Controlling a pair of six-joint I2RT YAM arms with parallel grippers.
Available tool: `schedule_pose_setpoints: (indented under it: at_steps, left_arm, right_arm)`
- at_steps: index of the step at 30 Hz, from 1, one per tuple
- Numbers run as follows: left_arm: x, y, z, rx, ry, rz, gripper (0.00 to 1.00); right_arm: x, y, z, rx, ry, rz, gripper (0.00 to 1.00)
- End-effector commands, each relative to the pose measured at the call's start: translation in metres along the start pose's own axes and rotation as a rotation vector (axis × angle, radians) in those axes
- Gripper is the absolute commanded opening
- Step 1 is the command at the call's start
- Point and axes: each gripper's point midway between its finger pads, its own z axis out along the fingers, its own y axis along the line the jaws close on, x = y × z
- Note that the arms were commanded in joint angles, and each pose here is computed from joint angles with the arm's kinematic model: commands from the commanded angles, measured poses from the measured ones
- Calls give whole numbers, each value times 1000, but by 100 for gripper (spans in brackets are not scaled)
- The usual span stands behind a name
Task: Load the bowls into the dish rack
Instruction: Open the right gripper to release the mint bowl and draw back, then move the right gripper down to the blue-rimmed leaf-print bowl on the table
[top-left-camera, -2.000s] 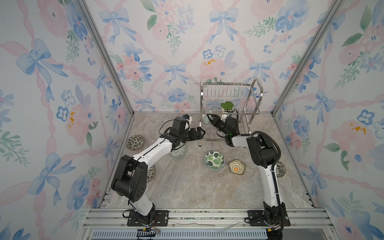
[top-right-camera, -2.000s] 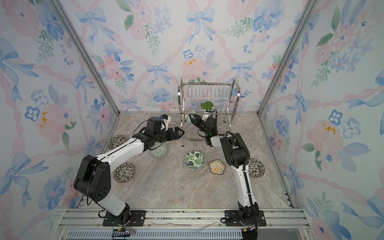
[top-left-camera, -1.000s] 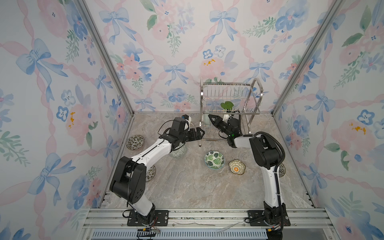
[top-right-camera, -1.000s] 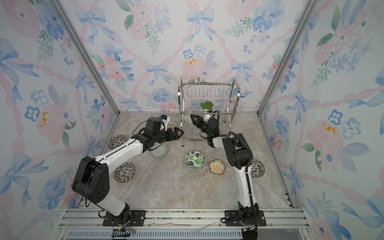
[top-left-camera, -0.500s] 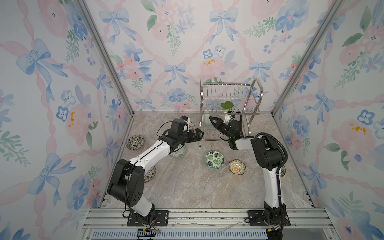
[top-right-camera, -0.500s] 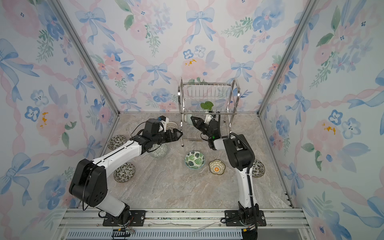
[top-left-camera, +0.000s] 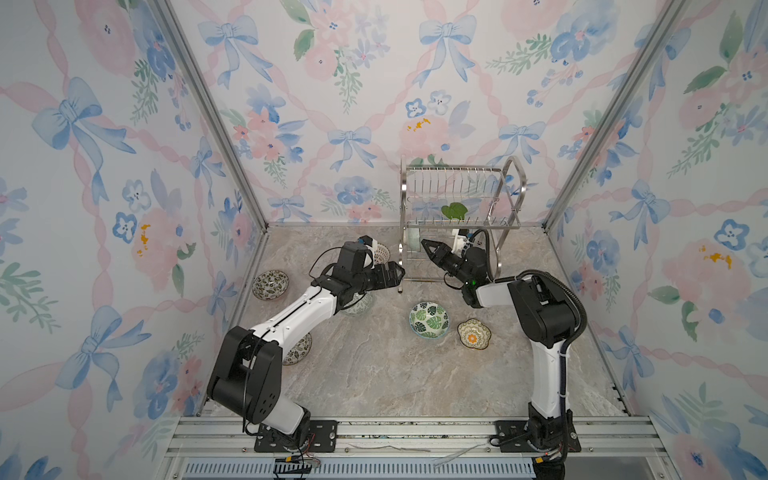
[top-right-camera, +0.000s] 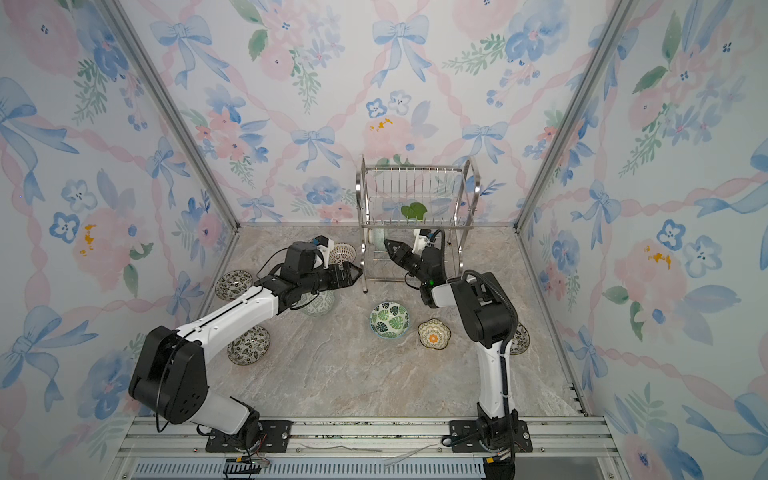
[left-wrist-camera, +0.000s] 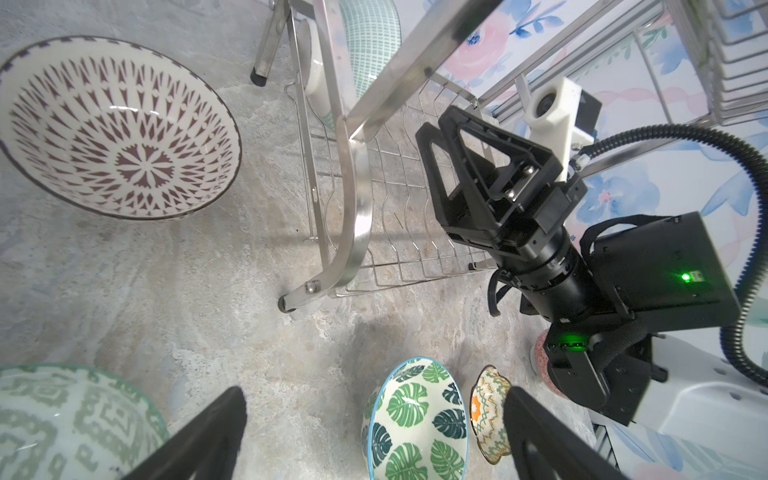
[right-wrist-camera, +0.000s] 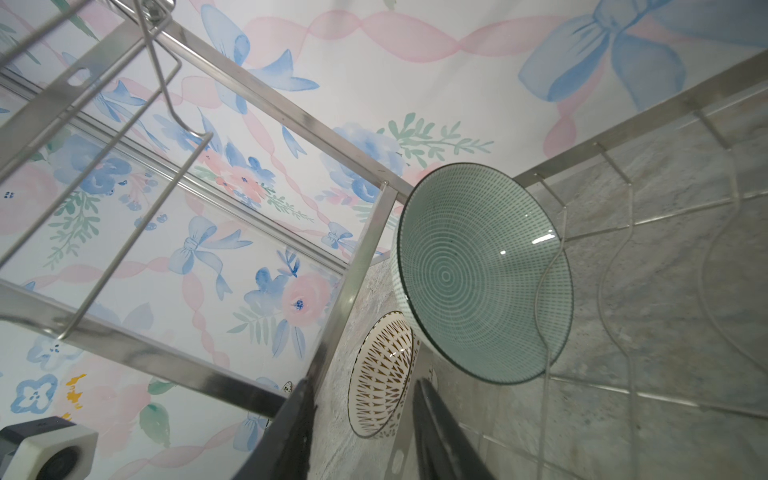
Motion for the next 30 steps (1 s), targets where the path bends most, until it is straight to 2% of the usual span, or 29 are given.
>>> schedule_pose_setpoints:
  at_steps: [1,23,26,30]
  left_arm:
    - [6,1,-9,-10,1,7,98]
    - [30,4,-38,-9,6,19,98]
    - [36,6,-44,-6,9,16,98]
    - [49,7,-49,10,22,17,98]
  right_arm:
    - [-5,25,-8,-36,-14,-76,44]
    - [34,61,-60,35,86,-242,59]
    - [47,65,-66,98,140,-308,61]
    - [65,68,-78,235,230,-466,63]
